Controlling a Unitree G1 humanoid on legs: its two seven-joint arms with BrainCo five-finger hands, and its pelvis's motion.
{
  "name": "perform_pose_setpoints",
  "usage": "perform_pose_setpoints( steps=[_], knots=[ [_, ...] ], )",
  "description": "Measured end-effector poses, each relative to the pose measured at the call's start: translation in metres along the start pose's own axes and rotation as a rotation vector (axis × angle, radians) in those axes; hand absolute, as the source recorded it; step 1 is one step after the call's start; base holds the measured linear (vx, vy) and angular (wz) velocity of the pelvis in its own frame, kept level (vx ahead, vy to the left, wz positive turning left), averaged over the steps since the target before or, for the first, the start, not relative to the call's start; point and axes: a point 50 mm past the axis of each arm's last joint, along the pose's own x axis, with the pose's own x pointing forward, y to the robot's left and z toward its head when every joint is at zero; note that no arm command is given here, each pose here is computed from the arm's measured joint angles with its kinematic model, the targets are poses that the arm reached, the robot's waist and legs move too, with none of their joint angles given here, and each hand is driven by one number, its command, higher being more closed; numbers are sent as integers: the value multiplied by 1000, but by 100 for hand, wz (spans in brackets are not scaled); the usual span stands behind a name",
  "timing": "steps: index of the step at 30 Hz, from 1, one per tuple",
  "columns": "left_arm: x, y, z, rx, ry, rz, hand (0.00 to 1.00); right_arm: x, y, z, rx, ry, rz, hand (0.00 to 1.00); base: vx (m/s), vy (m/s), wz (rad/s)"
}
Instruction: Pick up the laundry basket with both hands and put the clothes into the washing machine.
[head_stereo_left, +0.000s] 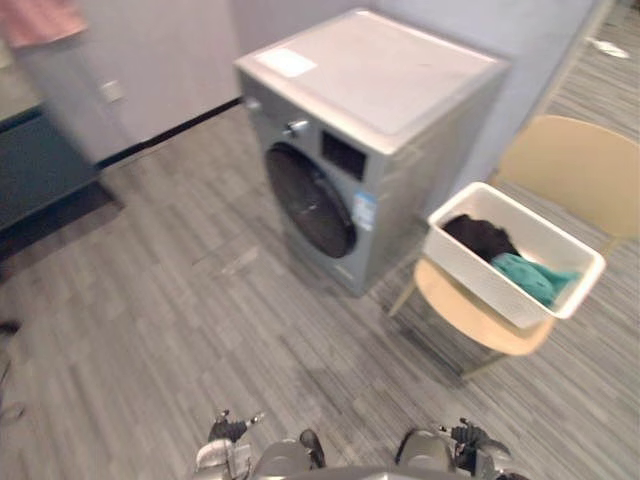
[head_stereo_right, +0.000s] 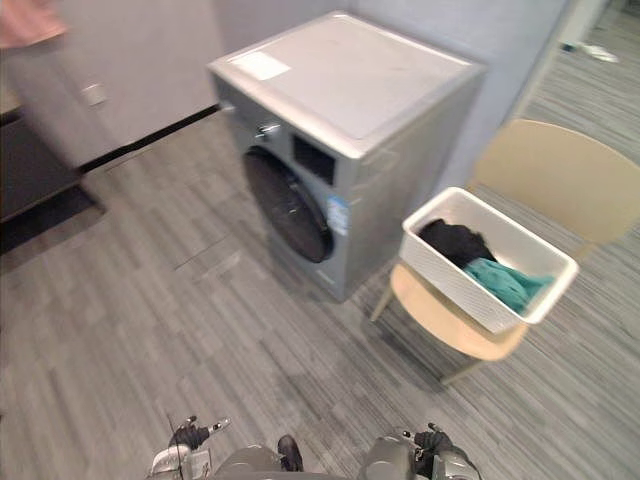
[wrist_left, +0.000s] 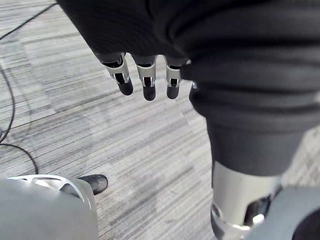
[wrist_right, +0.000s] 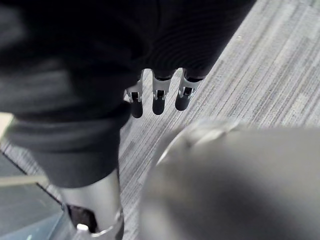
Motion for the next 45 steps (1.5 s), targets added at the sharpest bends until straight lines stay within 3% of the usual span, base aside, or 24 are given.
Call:
perform_pose_setpoints(
  steps=[5,17,24,27,30,36,40,45],
  knots=[
    [-2,7,-10,-61,32,33,0,-4,7,-14,97,4,11,0,21,-84,139],
    [-5,-33,10,-150,-18,-73,0,-9,-3,-5,251,-84,-33,0,163,-50,20],
    [-8,-21,3,-200,-18,-15,0,-17,33,31,116,-237,52,0,328,62,-124],
    [-8,-13,-4,-163,-12,12,0,-39,55,84,38,-493,132,0,241,299,-146],
    [-12,-16,-19,-209,30,29,0,-69,68,129,-13,-755,205,0,256,607,-198],
    [-7,1,-11,-168,-9,64,0,-107,114,147,-29,-940,416,0,208,314,-121],
    [-7,-5,-6,-122,-36,43,0,-133,162,182,-214,-1058,593,0,-24,304,-175],
    [-6,-17,5,-49,-74,8,0,-145,196,195,-355,-1089,669,0,-93,134,-78]
  ],
)
